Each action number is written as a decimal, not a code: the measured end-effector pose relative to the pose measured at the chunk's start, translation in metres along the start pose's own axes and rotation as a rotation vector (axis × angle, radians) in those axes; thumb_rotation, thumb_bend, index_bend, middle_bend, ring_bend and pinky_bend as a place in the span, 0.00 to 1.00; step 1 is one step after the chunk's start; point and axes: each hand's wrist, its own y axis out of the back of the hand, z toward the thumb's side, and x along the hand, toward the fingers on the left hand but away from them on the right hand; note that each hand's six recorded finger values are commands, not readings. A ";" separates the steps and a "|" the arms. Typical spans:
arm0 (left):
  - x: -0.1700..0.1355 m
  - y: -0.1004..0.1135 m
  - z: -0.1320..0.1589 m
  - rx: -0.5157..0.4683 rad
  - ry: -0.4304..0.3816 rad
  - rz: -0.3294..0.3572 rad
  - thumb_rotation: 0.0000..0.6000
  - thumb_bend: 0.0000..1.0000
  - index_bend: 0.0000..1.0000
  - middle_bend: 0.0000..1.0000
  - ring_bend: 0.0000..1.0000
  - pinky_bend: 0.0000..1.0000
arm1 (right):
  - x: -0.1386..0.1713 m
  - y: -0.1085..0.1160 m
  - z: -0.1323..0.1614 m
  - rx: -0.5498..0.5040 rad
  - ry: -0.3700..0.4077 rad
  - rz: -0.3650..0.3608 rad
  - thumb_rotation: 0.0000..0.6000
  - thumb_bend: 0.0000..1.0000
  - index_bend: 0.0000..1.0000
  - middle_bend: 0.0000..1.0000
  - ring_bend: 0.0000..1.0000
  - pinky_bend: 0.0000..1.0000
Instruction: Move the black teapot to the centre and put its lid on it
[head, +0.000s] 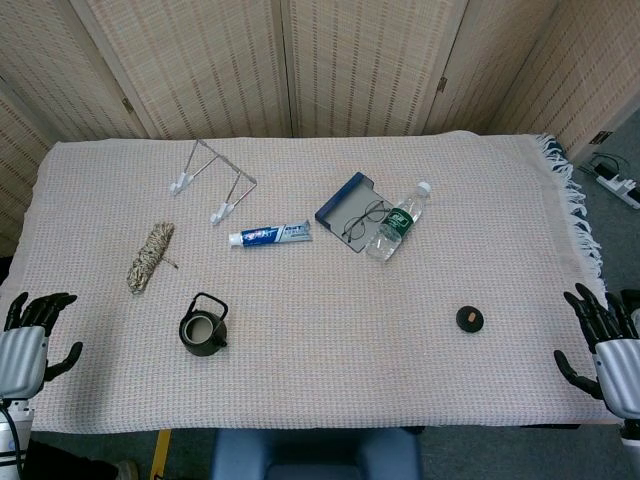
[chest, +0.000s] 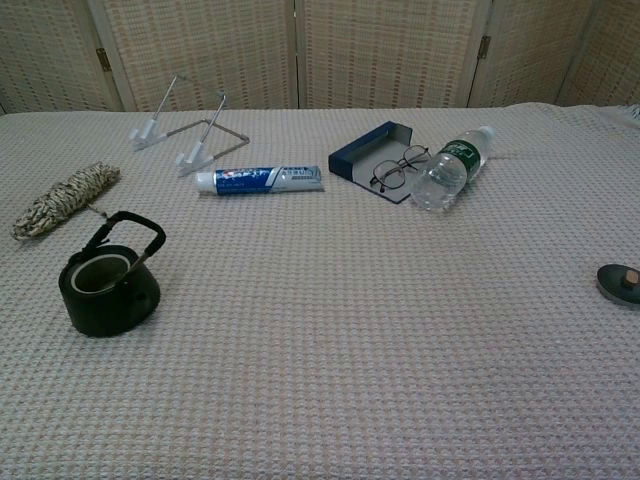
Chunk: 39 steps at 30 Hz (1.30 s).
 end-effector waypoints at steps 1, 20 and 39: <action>0.000 0.000 0.000 0.001 0.000 0.000 1.00 0.30 0.18 0.15 0.13 0.00 | 0.000 -0.001 0.000 -0.001 -0.002 0.002 1.00 0.39 0.02 0.06 0.17 0.03; 0.013 -0.001 0.017 -0.012 -0.068 -0.008 1.00 0.32 0.20 0.15 0.14 0.02 | -0.006 0.005 0.000 0.012 0.006 -0.008 1.00 0.39 0.02 0.06 0.18 0.03; 0.089 -0.031 0.123 0.028 -0.469 -0.153 1.00 0.35 0.25 0.18 0.19 0.05 | 0.006 0.016 0.000 0.023 -0.007 -0.036 1.00 0.39 0.02 0.06 0.18 0.03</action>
